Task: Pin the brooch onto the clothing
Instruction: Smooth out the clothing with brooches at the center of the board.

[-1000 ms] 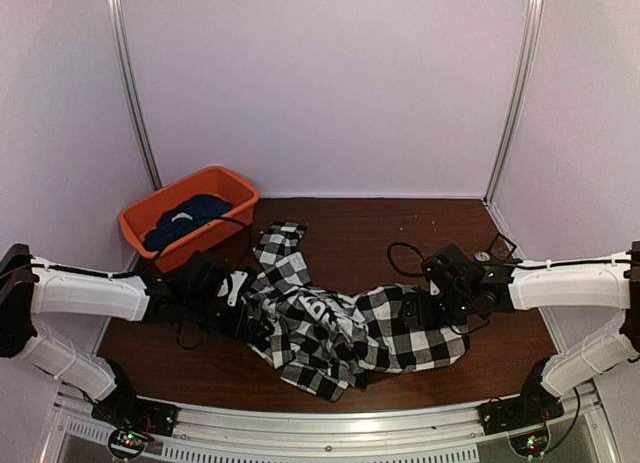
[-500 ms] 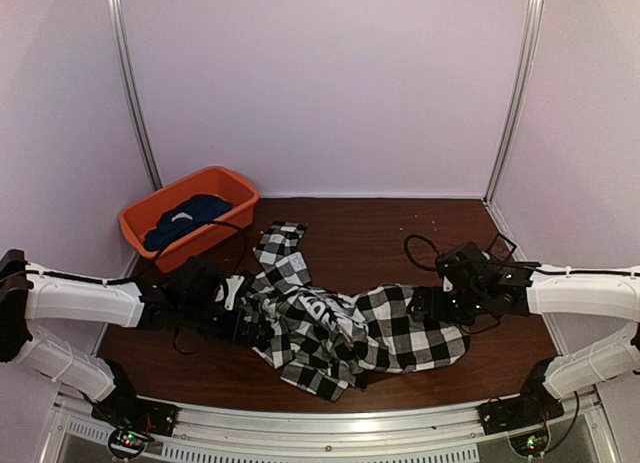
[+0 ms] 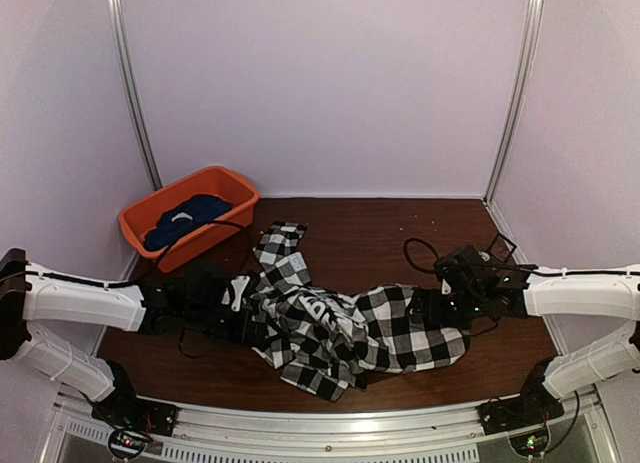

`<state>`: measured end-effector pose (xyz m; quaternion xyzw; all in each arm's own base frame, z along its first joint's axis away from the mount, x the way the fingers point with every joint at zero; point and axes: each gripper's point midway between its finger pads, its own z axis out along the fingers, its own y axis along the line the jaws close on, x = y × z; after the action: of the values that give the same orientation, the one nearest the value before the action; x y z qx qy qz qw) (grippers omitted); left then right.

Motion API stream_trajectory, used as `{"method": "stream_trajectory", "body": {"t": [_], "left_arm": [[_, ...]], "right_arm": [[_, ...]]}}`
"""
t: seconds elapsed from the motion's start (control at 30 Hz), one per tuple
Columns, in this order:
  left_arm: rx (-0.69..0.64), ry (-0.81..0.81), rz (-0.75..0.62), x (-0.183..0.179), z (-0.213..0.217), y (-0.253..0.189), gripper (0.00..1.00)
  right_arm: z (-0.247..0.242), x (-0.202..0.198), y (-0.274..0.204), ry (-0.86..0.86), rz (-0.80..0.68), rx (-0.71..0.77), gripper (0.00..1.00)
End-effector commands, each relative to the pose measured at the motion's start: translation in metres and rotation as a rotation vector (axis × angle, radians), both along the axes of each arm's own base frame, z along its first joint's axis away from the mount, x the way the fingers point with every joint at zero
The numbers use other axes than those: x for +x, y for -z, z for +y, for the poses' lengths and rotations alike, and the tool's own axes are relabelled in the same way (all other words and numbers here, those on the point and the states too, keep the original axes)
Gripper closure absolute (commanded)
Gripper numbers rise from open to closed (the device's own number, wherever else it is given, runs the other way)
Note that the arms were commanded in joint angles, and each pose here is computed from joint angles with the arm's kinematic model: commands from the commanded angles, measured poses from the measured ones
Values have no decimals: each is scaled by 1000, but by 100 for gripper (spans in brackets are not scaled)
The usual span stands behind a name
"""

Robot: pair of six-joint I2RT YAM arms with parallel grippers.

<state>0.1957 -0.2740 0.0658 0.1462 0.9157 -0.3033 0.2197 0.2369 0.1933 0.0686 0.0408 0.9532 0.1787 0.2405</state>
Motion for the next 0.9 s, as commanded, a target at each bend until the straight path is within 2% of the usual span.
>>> {"method": "stream_trajectory", "body": {"t": [0.0,0.3,0.87], "left_arm": [[-69,-22,-16,11,-25,-12,7],[-34,-68,64,7,-21,29,8],[172,-139,106,-9,42,44,2]], "right_arm": [[2,7,1,24,-9,30,4],[-5,9,15,35,16,32,4],[-50,19,62,162,155,56,3]]}}
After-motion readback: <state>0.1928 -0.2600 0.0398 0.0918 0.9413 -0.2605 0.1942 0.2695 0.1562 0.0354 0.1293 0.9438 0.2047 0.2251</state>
